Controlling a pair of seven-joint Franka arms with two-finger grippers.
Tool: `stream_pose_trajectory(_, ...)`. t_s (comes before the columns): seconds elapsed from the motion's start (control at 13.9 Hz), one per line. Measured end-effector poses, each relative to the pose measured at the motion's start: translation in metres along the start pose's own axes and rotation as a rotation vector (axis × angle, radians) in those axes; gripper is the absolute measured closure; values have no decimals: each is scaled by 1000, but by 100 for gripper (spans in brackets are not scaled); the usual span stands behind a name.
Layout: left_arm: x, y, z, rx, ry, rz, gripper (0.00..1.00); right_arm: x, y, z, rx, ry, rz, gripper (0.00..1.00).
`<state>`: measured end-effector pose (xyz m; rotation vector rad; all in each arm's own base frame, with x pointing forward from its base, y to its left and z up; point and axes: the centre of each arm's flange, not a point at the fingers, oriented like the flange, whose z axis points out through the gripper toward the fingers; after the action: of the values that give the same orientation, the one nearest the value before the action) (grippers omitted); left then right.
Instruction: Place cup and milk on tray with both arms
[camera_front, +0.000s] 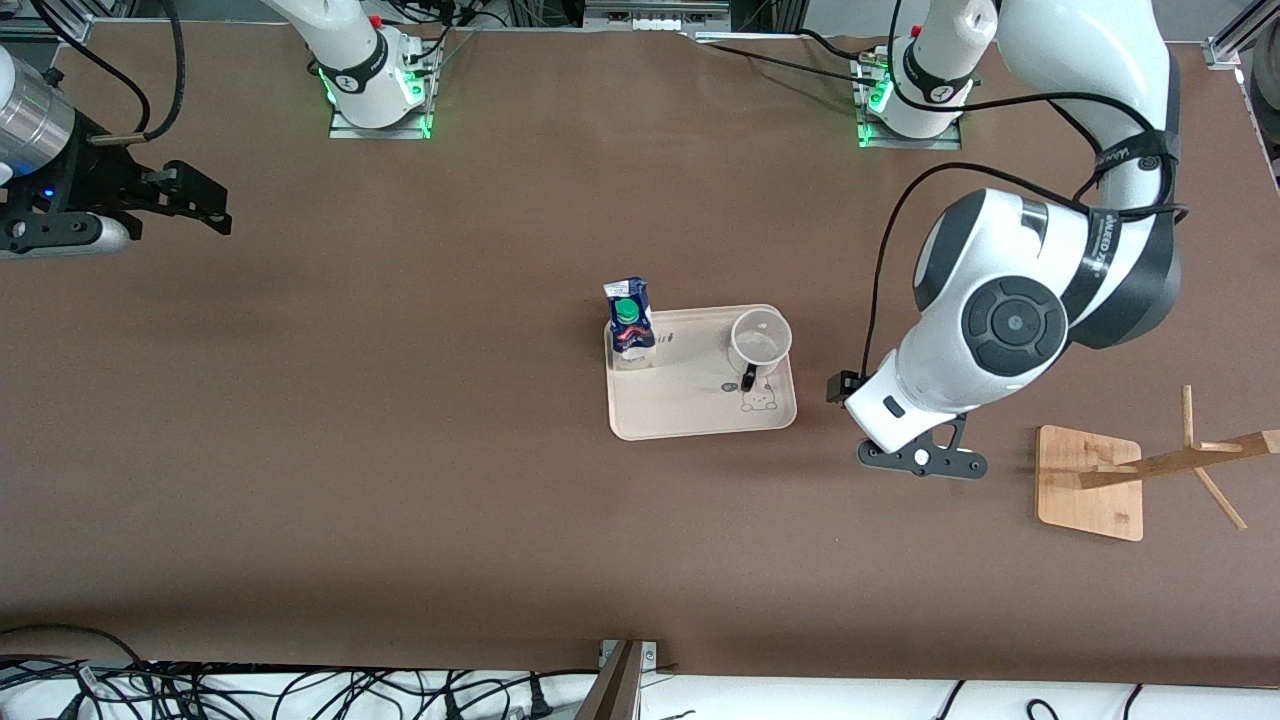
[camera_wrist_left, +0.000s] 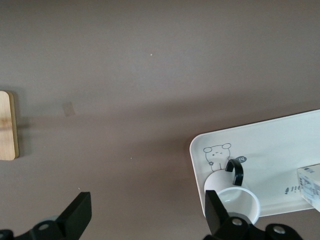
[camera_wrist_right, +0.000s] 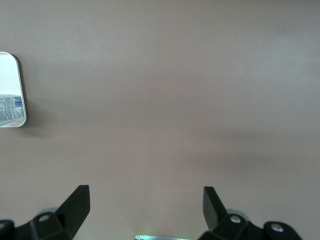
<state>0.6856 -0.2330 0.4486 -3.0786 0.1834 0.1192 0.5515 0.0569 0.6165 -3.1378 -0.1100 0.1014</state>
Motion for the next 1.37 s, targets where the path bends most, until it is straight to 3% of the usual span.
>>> stream_pose_trajectory(0.14,-9,2,-28,-9,29,9,0,0,0,0,0,0,0,0)
stream_pose_trajectory(0.36,-43,3,-77,-7,-4,27,0,0,0,0,0,-1,0,0)
stream_pose_trajectory(0.51,-61,-7,-112,-5,14,18,0,0,0,0,0,0,0,0)
stream_pose_trajectory(0.79,-86,-54,-130,17,-67,24,0,0,0,0,0,-1,1,0)
stream_pose_trajectory(0.87,-82,-78,-122,11,-57,17,0,0,0,0,0,-1,1,0)
stream_pose_trajectory(1.15,-93,-166,-100,-13,127,-45,0,0,1,0,0,-1,1,0)
stream_pose_trajectory(1.37,-138,-179,-97,-9,124,-37,0,0,1,0,0,-1,2,0)
